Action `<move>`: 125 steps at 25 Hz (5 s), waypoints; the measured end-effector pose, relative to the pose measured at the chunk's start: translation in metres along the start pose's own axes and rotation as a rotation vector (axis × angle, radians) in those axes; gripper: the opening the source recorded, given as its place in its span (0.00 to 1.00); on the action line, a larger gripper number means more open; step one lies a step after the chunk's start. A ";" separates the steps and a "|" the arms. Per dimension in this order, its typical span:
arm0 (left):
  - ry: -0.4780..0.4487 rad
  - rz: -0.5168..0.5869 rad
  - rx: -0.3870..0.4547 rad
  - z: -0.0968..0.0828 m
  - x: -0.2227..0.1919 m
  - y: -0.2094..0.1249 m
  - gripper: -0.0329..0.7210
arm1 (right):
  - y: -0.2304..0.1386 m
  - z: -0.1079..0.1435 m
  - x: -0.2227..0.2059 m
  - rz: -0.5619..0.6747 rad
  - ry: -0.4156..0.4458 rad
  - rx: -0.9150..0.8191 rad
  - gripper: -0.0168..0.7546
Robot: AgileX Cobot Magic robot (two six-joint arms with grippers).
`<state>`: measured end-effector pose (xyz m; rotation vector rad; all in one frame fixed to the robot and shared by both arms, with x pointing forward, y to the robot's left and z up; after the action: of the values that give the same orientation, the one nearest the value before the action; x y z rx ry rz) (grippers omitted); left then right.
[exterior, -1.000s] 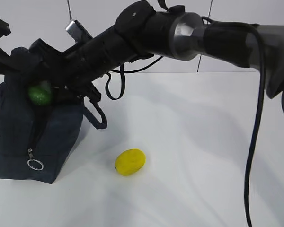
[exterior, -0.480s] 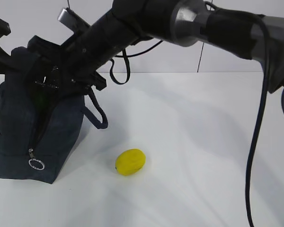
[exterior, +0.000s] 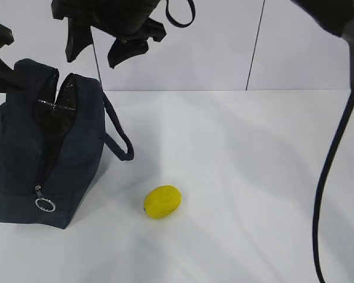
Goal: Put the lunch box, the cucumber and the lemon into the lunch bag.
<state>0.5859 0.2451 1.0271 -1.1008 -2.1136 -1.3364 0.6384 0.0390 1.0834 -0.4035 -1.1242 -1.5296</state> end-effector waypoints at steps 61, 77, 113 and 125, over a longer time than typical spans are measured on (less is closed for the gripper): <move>0.002 0.001 -0.023 0.000 0.000 0.000 0.04 | -0.150 -0.080 -0.035 0.082 -0.303 -0.521 0.69; 0.002 0.001 -0.023 0.000 0.000 0.000 0.04 | -0.153 -0.107 -0.059 -0.072 -0.445 -1.028 0.69; 0.003 -0.001 -0.023 0.000 0.000 0.000 0.04 | -0.162 -0.126 -0.116 -0.091 -0.423 -1.124 0.65; 0.003 -0.001 -0.023 0.000 0.000 0.000 0.04 | -0.165 -0.125 -0.115 -0.060 -0.436 -1.116 0.54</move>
<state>0.5860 0.2454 1.0269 -1.1070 -2.1017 -1.3651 0.5646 -0.0131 0.8645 -1.5126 -0.4706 -2.0817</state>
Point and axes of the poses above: a point on each arm's last joint axis where the gripper is mounted, x pointing back along that axis away from the gripper, z along the wrist's bending axis when the last joint is at zero, y = z × x, the point moved 4 cm from there along -x, pointing out along that axis toward the gripper, and after that the axes turned 14 degrees about -x, right-handed, at the moved point
